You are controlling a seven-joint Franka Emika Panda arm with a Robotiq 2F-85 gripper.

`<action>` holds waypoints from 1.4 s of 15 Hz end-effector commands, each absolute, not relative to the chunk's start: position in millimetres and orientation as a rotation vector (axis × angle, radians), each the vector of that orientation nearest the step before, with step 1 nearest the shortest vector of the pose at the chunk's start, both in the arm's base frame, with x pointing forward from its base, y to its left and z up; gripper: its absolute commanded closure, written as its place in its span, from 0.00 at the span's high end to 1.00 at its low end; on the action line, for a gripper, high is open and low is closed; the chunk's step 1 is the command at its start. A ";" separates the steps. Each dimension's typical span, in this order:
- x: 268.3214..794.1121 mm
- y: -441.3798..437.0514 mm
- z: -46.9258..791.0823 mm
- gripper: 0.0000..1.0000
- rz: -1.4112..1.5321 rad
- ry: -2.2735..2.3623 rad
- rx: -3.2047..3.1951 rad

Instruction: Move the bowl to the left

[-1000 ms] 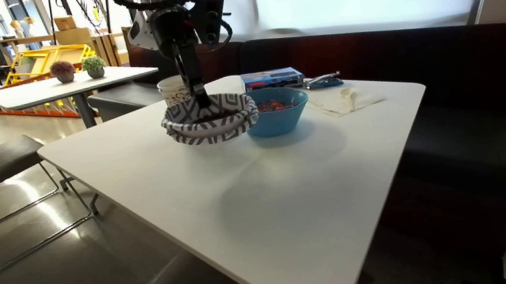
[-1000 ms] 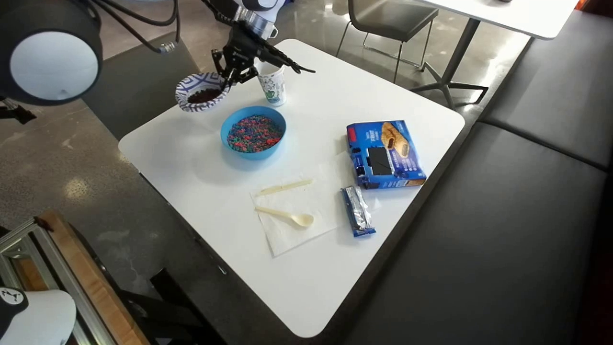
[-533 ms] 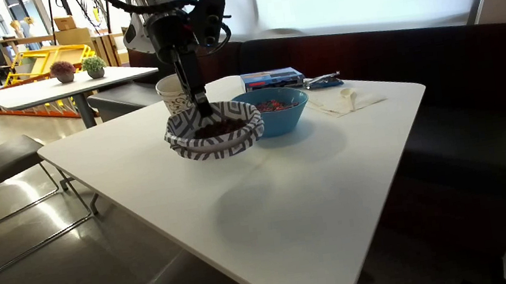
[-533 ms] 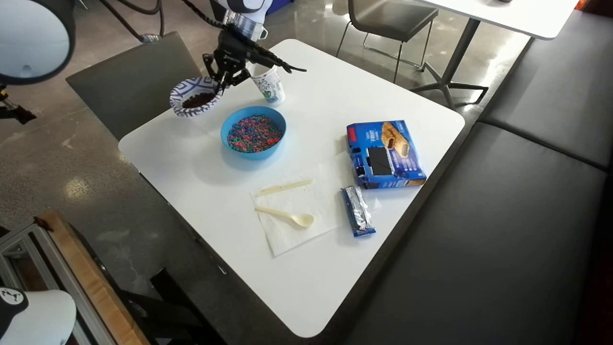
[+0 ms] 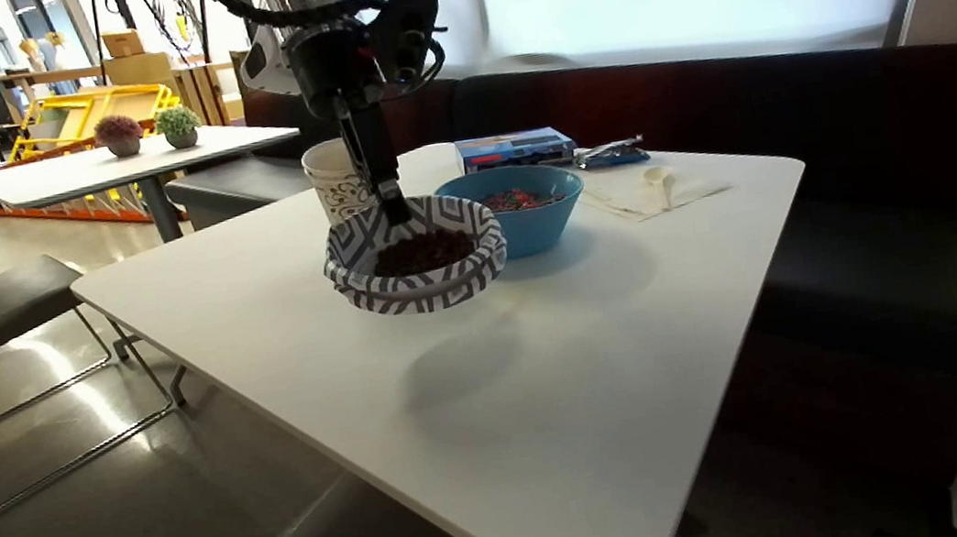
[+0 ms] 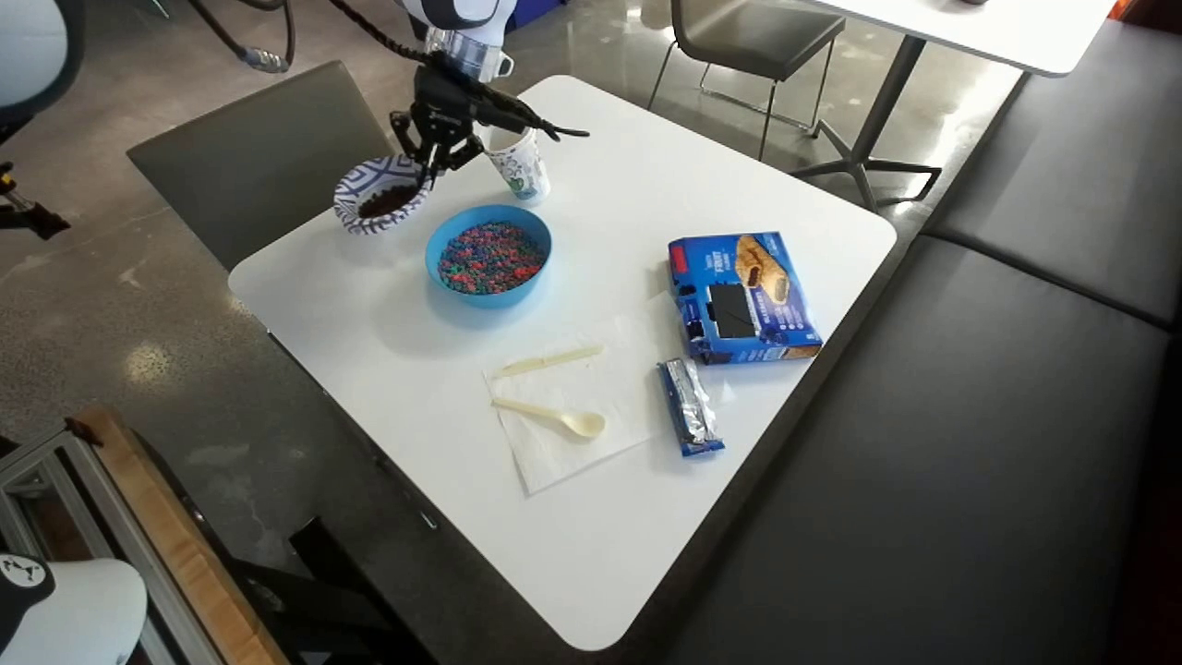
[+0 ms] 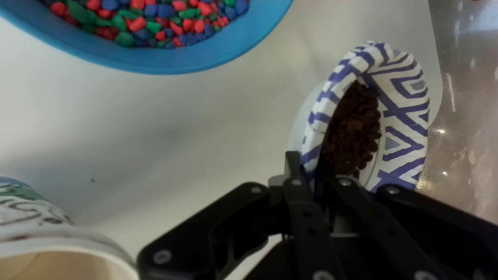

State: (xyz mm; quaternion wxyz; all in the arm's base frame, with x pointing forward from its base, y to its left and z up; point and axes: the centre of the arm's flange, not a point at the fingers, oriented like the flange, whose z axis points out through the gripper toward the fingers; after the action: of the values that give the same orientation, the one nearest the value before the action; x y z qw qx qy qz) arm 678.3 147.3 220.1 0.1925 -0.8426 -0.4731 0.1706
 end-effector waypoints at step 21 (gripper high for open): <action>648.8 156.6 176.9 0.02 0.576 -1.446 -2.293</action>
State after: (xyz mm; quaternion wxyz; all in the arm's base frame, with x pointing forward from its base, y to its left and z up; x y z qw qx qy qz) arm 648.6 152.5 189.2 0.1811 -0.8248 -0.4993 0.1938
